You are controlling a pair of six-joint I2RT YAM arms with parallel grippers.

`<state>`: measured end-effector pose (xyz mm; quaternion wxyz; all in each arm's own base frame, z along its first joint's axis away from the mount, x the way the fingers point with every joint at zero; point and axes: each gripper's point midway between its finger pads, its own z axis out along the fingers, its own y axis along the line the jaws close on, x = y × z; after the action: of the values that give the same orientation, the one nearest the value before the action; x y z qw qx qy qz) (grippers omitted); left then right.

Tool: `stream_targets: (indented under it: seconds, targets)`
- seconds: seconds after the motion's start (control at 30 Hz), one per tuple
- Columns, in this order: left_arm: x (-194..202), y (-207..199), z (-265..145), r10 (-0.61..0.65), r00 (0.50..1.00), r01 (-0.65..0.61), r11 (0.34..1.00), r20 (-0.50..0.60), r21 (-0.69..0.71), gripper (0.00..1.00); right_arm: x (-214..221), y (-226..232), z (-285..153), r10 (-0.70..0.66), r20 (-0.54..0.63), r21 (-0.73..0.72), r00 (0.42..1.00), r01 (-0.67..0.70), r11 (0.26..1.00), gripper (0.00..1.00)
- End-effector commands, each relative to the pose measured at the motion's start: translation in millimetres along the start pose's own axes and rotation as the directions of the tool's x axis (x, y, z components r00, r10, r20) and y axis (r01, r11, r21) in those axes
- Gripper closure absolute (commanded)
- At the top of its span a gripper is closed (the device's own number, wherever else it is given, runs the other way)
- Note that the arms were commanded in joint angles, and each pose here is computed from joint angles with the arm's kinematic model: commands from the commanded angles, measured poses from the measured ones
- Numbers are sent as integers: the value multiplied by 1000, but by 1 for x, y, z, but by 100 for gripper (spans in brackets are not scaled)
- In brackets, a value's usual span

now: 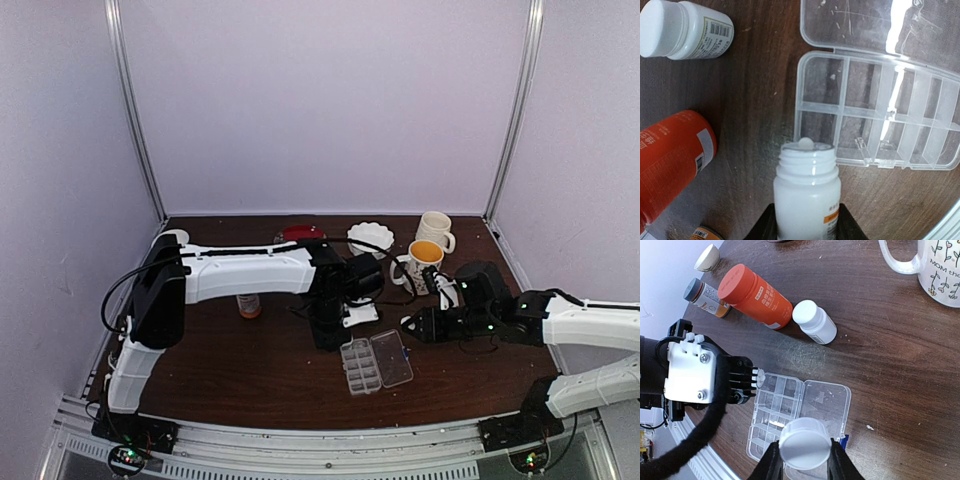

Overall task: Sort the pills into containers
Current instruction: Pour the pill into the compartment of the pill container.

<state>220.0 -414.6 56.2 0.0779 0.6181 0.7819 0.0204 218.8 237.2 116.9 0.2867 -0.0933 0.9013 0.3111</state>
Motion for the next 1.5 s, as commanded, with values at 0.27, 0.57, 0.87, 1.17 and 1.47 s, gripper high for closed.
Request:
stream_targets:
  seconds: [0.27,0.57,0.87,1.17,1.47]
  targets:
    - [-7,-4,-6,1,1000,-1,1000,27,14,89,-3,0,-2,10,17,-5,1000,-10,1000,89]
    - [-6,-8,-3,4,1000,-4,1000,20,26,89,-3,0,-2,12,17,-7,1000,-12,1000,89]
    - [-5,-10,1,2,1000,-2,1000,-12,25,89,-4,0,-2,10,16,-3,1000,-10,1000,89]
    - [0,-14,6,4,998,-1,999,-62,37,89,-4,0,-3,6,13,-1,1000,-6,1000,89]
    - [-4,-8,-4,-14,999,14,1000,-38,6,90,-5,0,-4,4,11,2,1000,-4,1000,90]
